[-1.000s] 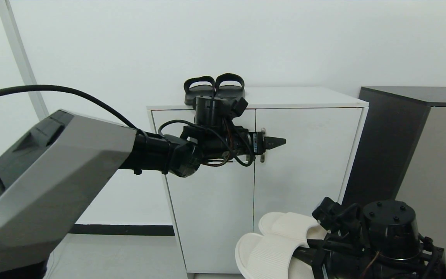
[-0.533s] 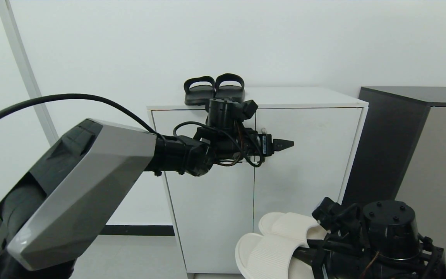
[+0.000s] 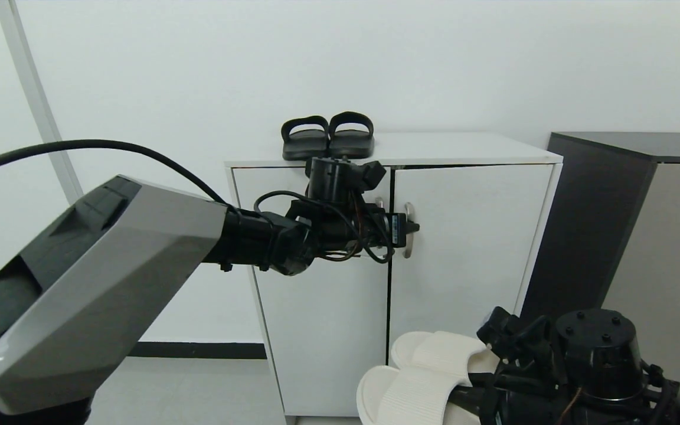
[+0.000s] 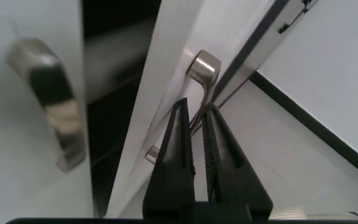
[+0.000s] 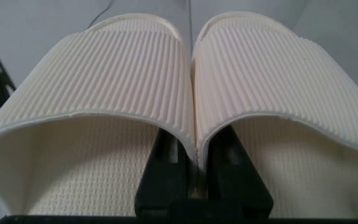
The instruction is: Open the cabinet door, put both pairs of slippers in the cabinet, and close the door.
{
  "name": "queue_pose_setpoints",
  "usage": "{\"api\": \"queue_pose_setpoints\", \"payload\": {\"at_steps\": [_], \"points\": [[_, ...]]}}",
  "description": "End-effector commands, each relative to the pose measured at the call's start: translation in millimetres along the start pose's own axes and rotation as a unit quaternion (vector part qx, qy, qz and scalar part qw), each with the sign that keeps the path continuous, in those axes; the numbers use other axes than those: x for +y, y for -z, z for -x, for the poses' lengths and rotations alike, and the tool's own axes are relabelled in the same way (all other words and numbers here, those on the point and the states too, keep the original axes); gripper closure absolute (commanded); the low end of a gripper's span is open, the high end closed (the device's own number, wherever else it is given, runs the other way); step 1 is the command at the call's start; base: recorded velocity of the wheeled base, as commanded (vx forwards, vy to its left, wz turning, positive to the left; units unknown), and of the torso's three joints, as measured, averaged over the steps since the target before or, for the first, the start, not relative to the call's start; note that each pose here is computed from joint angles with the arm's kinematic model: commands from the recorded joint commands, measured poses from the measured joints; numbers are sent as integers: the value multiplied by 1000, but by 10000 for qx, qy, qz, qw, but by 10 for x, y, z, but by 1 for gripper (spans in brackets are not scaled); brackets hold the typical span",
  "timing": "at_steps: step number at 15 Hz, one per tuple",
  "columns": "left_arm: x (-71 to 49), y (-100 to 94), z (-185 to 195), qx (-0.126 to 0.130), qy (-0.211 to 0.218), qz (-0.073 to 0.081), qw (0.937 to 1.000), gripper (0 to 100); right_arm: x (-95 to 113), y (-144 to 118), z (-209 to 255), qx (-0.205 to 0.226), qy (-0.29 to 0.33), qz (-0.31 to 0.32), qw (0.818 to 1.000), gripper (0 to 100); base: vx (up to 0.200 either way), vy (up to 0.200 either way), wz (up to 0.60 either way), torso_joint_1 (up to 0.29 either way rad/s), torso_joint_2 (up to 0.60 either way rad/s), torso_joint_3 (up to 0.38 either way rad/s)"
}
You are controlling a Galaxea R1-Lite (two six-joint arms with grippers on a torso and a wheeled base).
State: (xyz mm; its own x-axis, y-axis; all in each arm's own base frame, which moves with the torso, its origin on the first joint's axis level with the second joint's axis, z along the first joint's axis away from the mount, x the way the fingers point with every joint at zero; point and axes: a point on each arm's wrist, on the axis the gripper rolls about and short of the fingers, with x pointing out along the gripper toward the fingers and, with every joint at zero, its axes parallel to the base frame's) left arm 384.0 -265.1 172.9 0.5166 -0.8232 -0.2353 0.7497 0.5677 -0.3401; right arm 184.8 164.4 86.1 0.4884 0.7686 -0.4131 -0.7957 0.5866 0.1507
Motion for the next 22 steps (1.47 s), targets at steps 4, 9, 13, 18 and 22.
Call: {"api": "queue_pose_setpoints", "payload": {"at_steps": [4, 9, 13, 18, 22], "points": [[-391, 45, 419, -128, 245, -122, 9995, 100, 84, 66, 135, 65, -384, 234, 9990, 100, 0, 0, 0, 0, 0, 0], [-600, 41, 920, -161, 278, -111, 9994, 100, 127, 70, 136, 78, -451, 280, 9986, 100, 0, 0, 0, 0, 0, 0], [-391, 3, 827, -436, 162, 92, 9989, 100, 193, 152, 181, 211, -569, 497, 9969, 100, 0, 0, 0, 0, 0, 0], [-148, 33, 320, -684, 219, 313, 9969, 100, 210, 185, 188, 281, -603, 517, 9964, 100, 0, 0, 0, 0, 0, 0], [-120, 78, 199, -658, 243, 321, 9970, 100, 244, 217, 181, 354, -679, 596, 9953, 100, -100, 0, 0, 0, 2, 1]]}}
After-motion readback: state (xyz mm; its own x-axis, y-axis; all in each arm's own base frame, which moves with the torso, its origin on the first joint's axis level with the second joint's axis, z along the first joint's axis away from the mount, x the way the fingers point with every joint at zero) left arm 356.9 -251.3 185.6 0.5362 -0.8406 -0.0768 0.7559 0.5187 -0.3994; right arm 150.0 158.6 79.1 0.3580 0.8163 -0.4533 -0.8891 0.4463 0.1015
